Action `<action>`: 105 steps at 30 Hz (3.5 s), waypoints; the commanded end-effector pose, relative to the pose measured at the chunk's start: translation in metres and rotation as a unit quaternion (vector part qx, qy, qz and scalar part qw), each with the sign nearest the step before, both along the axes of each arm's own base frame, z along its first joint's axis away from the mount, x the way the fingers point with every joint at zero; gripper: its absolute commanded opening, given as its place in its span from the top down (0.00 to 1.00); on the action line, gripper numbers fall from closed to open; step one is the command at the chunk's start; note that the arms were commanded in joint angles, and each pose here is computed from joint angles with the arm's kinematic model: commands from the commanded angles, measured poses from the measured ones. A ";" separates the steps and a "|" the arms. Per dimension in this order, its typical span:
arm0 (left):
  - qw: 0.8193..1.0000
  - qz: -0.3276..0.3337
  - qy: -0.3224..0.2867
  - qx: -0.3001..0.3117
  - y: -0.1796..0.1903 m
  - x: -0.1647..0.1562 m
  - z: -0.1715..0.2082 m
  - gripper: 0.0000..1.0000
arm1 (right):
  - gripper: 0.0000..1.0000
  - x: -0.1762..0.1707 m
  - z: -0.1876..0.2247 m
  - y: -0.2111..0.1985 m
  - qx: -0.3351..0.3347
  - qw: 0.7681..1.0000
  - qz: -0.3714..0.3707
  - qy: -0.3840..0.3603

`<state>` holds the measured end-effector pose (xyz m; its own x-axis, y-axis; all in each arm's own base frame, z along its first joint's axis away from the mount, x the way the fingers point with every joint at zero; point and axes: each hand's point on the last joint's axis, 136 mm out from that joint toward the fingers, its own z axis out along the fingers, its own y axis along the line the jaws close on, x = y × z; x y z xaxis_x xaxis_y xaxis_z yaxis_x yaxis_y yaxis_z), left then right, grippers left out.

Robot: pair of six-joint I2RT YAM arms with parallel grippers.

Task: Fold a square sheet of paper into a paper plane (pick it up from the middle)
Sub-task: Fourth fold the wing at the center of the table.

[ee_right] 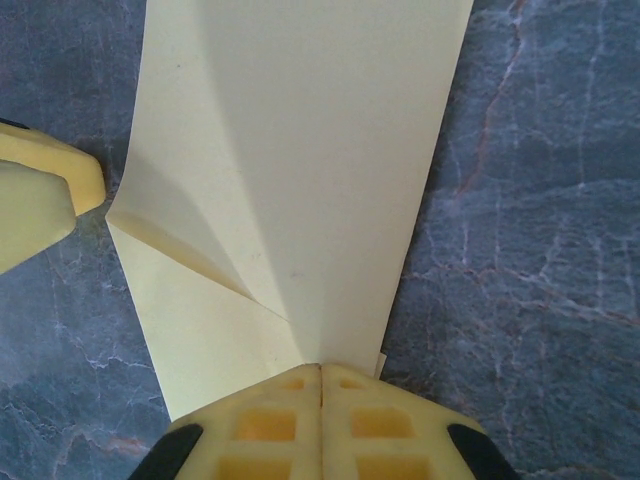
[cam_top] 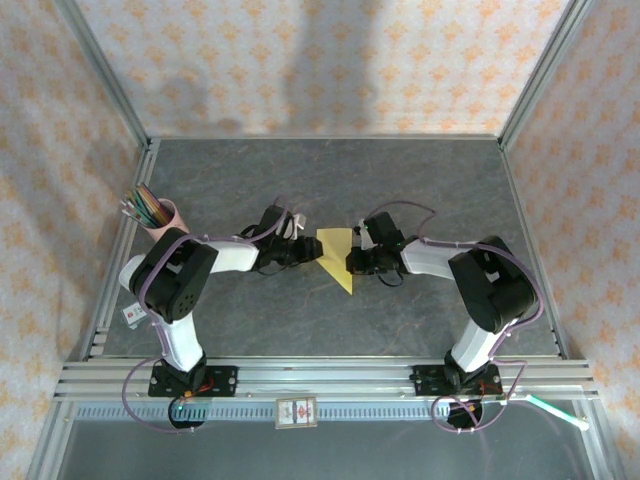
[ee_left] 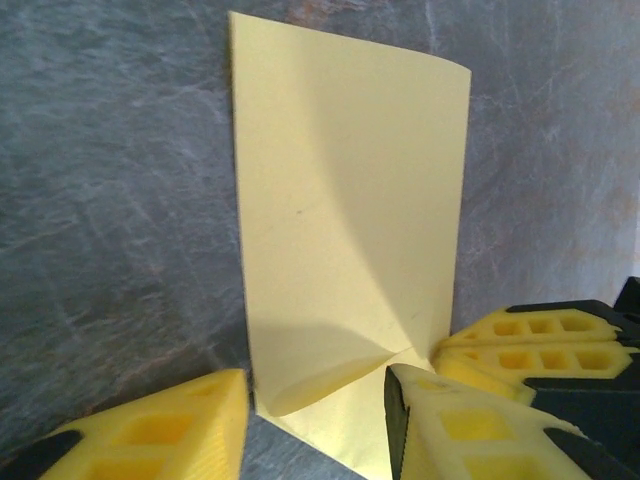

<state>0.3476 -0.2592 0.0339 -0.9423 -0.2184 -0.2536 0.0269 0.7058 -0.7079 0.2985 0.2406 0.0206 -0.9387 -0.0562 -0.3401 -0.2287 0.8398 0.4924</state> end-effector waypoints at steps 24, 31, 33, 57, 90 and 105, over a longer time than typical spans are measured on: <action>0.999 0.015 0.027 0.027 -0.001 -0.008 -0.002 0.62 | 0.94 -0.009 -0.021 -0.016 -0.043 0.999 -0.009 0.019; 1.000 0.004 0.030 0.009 -0.011 -0.008 0.002 0.62 | 0.94 -0.009 -0.021 -0.017 -0.044 0.999 -0.010 0.018; 1.000 0.006 0.029 0.008 -0.011 -0.007 0.004 0.62 | 0.94 -0.009 -0.021 -0.017 -0.045 0.999 -0.009 0.018; 0.998 0.052 0.023 0.032 0.013 -0.008 0.005 0.64 | 0.95 -0.009 -0.023 -0.018 -0.046 0.999 -0.009 0.020; 1.000 0.000 0.030 -0.010 -0.013 -0.012 0.001 0.71 | 0.95 -0.012 -0.025 -0.020 -0.048 0.999 -0.010 0.023; 0.999 0.011 0.027 0.015 0.000 -0.014 -0.011 0.72 | 0.95 -0.011 -0.025 -0.020 -0.049 0.998 -0.010 0.023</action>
